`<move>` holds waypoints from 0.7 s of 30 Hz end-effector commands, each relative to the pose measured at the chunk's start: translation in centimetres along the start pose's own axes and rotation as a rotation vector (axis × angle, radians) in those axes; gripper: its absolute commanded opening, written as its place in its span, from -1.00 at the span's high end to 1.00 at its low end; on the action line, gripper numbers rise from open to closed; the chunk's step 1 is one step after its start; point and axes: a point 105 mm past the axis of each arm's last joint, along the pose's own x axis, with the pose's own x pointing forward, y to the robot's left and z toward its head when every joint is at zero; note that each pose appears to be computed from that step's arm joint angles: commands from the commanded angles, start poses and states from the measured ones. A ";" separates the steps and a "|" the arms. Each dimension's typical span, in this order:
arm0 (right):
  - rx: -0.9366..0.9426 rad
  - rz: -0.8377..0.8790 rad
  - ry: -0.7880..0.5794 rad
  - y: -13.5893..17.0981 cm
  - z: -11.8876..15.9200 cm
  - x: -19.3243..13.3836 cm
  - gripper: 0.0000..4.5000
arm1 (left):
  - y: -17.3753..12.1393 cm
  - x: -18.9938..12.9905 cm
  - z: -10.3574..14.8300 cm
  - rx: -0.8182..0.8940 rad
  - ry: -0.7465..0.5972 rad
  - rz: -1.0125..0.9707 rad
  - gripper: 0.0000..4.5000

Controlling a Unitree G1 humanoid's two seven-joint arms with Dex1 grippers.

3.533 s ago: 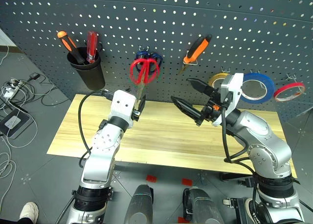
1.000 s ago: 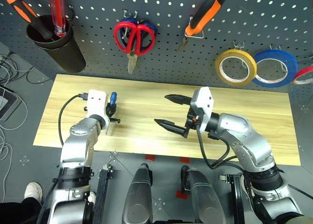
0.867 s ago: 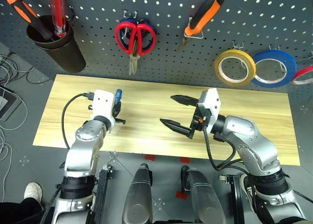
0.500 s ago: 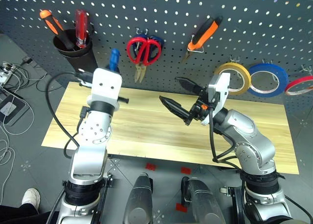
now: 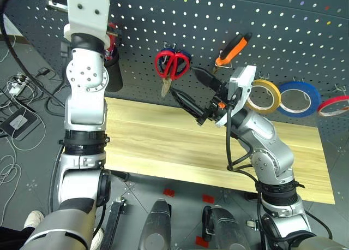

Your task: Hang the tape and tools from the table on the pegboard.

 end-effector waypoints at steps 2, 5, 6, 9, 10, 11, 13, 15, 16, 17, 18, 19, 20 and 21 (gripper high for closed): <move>-0.052 0.005 -0.039 0.4 1.1 0.1 -1.00 | -0.2 0.0 -0.6 -0.075 0.015 0.041 0.76; -0.062 -0.008 -0.025 0.2 0.9 -0.2 -1.00 | -0.7 -1.1 -2.1 -0.103 0.075 0.043 0.76; -0.062 -0.011 -0.021 0.2 0.8 -0.3 -1.00 | -0.9 -1.5 -2.4 -0.106 0.088 0.036 0.76; -0.067 -0.017 -0.008 0.1 0.7 -0.5 -1.00 | -1.0 -2.7 -3.3 -0.141 0.141 0.050 0.76; -0.069 -0.019 -0.003 0.0 0.5 -0.6 -1.00 | -0.8 -3.0 -3.6 -0.153 0.157 0.066 0.76; -0.071 -0.021 0.002 0.0 0.4 -0.6 -1.00 | -0.7 -3.2 -3.8 -0.165 0.173 0.079 0.76; -0.073 -0.026 0.010 -0.1 0.2 -0.8 -1.00 | -0.5 -3.6 -4.1 -0.186 0.203 0.101 0.60; -0.073 -0.029 0.016 -0.3 0.0 -0.8 -1.00 | -0.3 -3.9 -4.3 -0.199 0.215 0.109 0.30; -0.073 -0.029 0.018 -0.3 0.0 -0.9 -1.00 | -0.2 -4.0 -4.2 -0.200 0.216 0.110 0.17; -0.074 -0.029 0.020 -0.4 0.0 -0.9 -1.00 | -0.1 -4.1 -4.3 -0.201 0.222 0.116 0.04; -0.074 -0.028 0.023 -0.4 -0.1 -0.9 -1.00 | 0.1 -4.2 -4.4 -0.203 0.229 0.123 -0.12; -0.075 -0.028 0.024 -0.5 -0.1 -0.9 -1.00 | 0.1 -4.3 -4.4 -0.206 0.233 0.128 -0.25; -0.077 -0.027 0.028 -0.5 -0.2 -0.9 -1.00 | 0.2 -4.3 -4.5 -0.209 0.240 0.132 -0.38; -0.079 -0.026 0.032 -0.5 -0.2 -0.9 -1.00 | 0.3 -4.4 -4.5 -0.211 0.244 0.133 -0.54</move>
